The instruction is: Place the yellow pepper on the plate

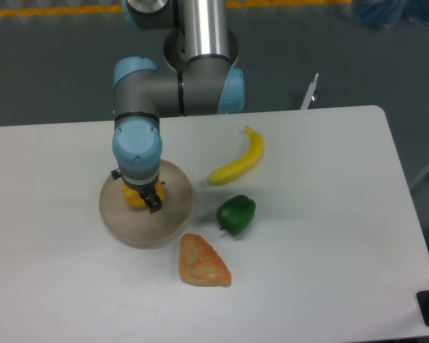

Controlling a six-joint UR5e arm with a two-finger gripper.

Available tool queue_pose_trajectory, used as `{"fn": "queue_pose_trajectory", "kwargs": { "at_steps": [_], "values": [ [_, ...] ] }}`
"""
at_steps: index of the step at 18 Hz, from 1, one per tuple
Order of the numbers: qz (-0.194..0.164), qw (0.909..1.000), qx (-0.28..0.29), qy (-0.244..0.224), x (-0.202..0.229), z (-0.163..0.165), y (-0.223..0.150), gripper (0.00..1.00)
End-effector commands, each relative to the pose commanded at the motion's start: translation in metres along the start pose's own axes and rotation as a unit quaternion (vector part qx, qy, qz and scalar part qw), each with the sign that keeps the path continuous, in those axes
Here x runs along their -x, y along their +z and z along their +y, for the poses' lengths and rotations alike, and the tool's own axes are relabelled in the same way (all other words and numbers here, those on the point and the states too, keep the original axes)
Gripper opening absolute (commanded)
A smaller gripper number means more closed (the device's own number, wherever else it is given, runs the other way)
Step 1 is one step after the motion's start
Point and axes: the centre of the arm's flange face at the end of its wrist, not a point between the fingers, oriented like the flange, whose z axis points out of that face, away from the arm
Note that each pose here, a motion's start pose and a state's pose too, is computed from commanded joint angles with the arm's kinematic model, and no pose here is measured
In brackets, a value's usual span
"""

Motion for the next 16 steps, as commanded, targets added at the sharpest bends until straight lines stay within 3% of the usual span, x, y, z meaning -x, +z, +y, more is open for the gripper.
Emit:
{"fn": "queue_pose_trajectory", "kwargs": {
  "at_steps": [4,8,11,16],
  "values": [
    [-0.071,0.9973,-0.018,0.0,0.013,0.008,-0.031,1.0],
    [-0.155,0.9866,0.045,-0.023,0.037,0.041,-0.047,1.0],
    [-0.163,0.9838,0.049,-0.057,0.057,0.086,-0.062,1.0],
    [-0.16,0.9846,0.045,-0.053,0.084,0.169,-0.084,1.0]
  ]
}}
